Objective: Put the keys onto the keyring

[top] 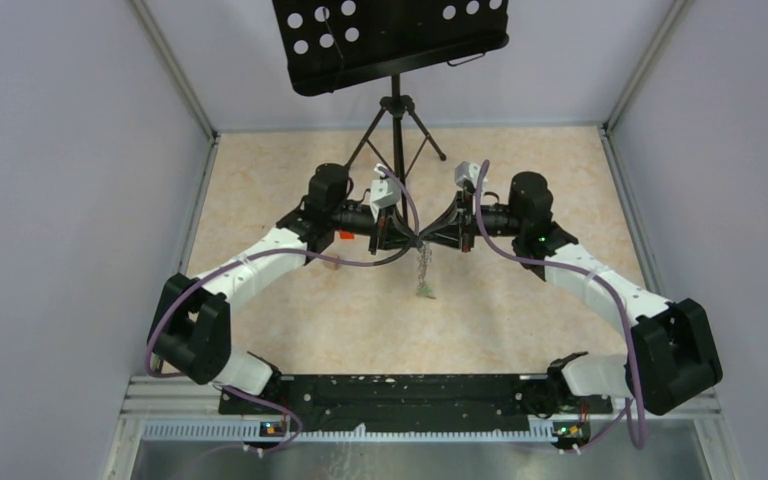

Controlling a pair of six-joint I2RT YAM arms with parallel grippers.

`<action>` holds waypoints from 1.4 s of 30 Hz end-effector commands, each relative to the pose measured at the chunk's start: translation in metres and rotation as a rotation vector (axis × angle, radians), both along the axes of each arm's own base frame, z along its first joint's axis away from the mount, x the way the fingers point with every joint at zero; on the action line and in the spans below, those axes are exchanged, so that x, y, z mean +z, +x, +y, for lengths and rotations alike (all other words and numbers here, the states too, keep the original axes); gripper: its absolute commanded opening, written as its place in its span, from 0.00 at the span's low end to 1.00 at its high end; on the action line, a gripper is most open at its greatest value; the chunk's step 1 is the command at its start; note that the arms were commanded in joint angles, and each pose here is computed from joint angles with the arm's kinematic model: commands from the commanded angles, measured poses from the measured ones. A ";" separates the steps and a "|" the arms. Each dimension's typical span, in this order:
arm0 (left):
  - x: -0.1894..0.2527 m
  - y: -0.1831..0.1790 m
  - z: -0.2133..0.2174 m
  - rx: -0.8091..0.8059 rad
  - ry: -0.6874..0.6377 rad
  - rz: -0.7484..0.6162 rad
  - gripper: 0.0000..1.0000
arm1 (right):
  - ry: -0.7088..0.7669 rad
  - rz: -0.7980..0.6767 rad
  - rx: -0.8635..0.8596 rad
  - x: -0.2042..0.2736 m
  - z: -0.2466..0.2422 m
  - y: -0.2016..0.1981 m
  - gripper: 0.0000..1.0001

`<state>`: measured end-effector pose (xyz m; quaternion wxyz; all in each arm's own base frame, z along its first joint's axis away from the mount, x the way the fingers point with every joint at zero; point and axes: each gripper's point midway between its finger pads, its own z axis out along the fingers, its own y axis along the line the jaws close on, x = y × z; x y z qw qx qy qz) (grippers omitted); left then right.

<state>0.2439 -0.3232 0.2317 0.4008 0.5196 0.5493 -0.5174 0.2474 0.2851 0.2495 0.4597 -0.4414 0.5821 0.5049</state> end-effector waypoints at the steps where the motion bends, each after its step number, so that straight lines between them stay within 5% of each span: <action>1: 0.018 0.001 -0.002 -0.023 -0.056 -0.069 0.00 | 0.024 -0.095 0.004 0.019 -0.002 0.000 0.00; 7: 0.019 0.006 0.002 0.017 -0.033 -0.127 0.00 | -0.021 -0.127 -0.005 0.014 -0.005 0.004 0.00; 21: 0.011 0.016 0.020 0.055 0.228 -0.272 0.00 | -0.070 -0.206 0.033 0.013 -0.009 -0.001 0.40; 31: 0.011 -0.002 0.014 0.018 0.390 -0.352 0.00 | -0.037 -0.212 0.076 0.020 -0.007 -0.010 0.41; 42: 0.016 -0.009 0.004 0.012 0.403 -0.358 0.00 | -0.013 -0.184 0.157 0.013 -0.003 -0.025 0.34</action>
